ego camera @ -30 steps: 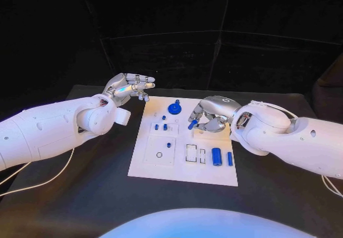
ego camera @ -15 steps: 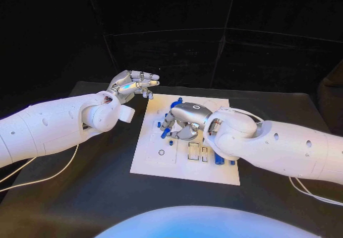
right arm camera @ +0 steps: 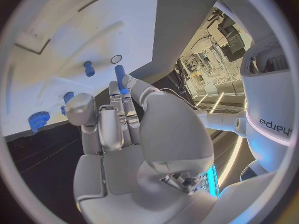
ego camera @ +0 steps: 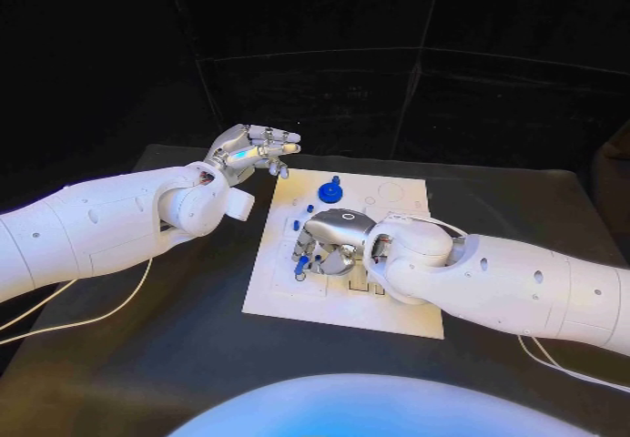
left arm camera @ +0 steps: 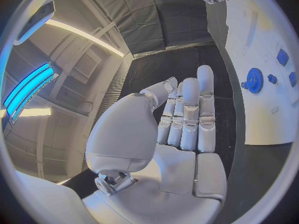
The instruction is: Assemble the parts on the task board
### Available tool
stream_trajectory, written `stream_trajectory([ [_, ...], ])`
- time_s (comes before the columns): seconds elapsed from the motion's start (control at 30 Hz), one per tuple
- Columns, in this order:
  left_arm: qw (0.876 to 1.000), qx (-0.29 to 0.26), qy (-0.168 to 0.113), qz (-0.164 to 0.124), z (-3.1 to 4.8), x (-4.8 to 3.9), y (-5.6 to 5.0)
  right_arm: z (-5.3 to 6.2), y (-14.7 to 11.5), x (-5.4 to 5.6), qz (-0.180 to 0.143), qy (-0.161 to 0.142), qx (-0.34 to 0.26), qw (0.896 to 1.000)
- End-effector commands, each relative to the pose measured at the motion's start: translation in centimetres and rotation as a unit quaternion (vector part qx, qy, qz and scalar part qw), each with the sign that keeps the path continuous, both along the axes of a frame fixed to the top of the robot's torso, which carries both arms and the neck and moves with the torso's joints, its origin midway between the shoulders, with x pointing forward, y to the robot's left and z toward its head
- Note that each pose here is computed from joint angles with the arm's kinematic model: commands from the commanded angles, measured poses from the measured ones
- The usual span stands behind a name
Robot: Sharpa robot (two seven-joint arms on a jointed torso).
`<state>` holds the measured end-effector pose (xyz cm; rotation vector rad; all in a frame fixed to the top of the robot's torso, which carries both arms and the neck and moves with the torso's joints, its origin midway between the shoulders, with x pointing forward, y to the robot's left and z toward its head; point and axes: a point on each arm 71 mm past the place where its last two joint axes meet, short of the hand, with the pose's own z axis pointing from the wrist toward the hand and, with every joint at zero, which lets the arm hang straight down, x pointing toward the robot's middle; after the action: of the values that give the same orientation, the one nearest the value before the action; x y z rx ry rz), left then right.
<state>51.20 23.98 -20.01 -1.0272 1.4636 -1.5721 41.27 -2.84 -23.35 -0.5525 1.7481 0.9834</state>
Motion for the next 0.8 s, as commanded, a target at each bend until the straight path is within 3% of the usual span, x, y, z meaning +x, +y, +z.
stream_trajectory([
  [0.03,1.0,-0.006,-0.002,-0.005,0.16,0.02,-0.16,-0.29,0.22,-0.13,0.014,-0.005,-0.024,1.0],
  [0.57,1.0,-0.006,-0.002,-0.006,0.15,0.03,-0.15,-0.86,0.47,-0.17,0.015,-0.004,-0.05,0.999],
  [0.8,1.0,-0.005,-0.001,-0.005,0.15,0.03,-0.1,-0.89,0.71,-0.24,0.015,-0.024,-0.062,0.998],
])
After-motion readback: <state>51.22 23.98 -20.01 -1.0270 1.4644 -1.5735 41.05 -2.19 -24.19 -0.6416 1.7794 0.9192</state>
